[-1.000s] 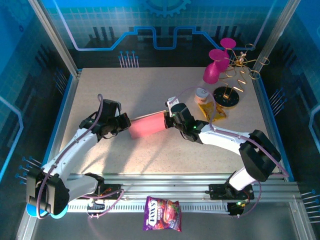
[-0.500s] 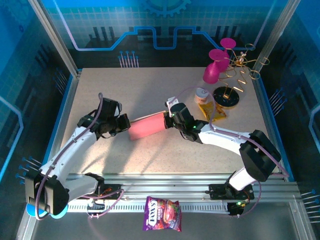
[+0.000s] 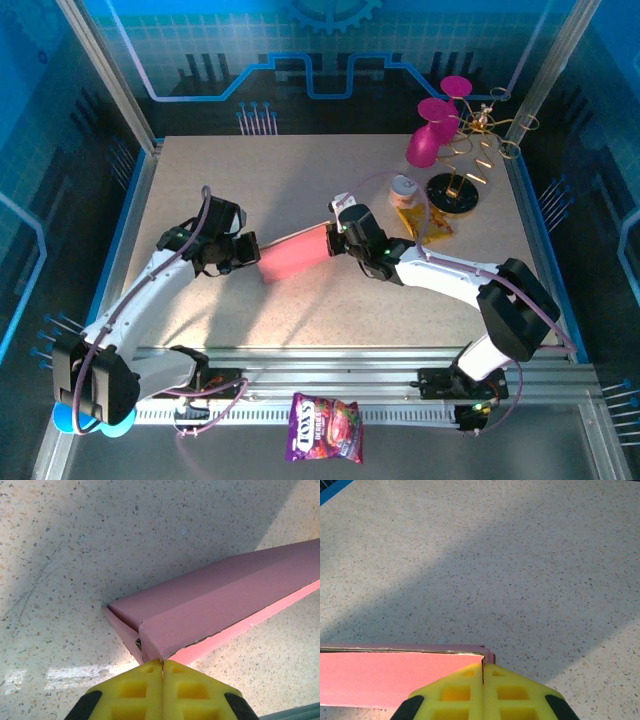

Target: Fold the paper box

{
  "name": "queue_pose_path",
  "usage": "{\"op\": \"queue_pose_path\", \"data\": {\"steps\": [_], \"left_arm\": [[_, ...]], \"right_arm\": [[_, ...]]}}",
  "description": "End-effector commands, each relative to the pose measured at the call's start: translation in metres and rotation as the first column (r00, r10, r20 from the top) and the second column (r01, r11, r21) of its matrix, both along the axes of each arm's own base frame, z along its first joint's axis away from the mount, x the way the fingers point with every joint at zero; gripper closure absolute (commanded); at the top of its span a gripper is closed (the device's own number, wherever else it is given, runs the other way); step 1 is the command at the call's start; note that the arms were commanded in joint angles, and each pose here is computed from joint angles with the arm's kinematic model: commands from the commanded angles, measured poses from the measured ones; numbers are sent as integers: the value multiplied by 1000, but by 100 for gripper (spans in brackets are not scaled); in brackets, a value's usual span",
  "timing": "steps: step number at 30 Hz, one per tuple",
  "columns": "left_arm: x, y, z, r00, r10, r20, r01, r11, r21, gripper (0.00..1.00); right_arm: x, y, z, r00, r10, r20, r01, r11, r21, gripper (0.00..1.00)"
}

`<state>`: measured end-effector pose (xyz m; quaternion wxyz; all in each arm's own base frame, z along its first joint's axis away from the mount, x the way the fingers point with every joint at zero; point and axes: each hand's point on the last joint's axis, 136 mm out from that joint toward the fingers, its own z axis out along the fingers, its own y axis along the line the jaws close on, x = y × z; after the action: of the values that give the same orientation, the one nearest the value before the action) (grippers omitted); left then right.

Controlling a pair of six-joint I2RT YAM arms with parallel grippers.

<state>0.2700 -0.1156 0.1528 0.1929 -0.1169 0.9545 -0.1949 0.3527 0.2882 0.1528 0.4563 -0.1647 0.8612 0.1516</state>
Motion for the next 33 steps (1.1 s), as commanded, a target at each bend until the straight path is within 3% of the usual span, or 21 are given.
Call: {"op": "queue_pose_path", "data": {"steps": [1,10,33], "left_arm": [[-5,-2,4,999,-42,-24,43,999,6,100],[1,-9,5,999,-40,-23,39,999,-30,100],[-19,2,-10,997,-61,-56,62,998,23,100]], "right_arm": [[-7,6,-11,999,8,-44,-10,999,-31,100],[-6,8,-12,999,8,-52,-9,1000,-28,100],[-6,6,-18,998,0,-64,-3,999,-44,100]]}}
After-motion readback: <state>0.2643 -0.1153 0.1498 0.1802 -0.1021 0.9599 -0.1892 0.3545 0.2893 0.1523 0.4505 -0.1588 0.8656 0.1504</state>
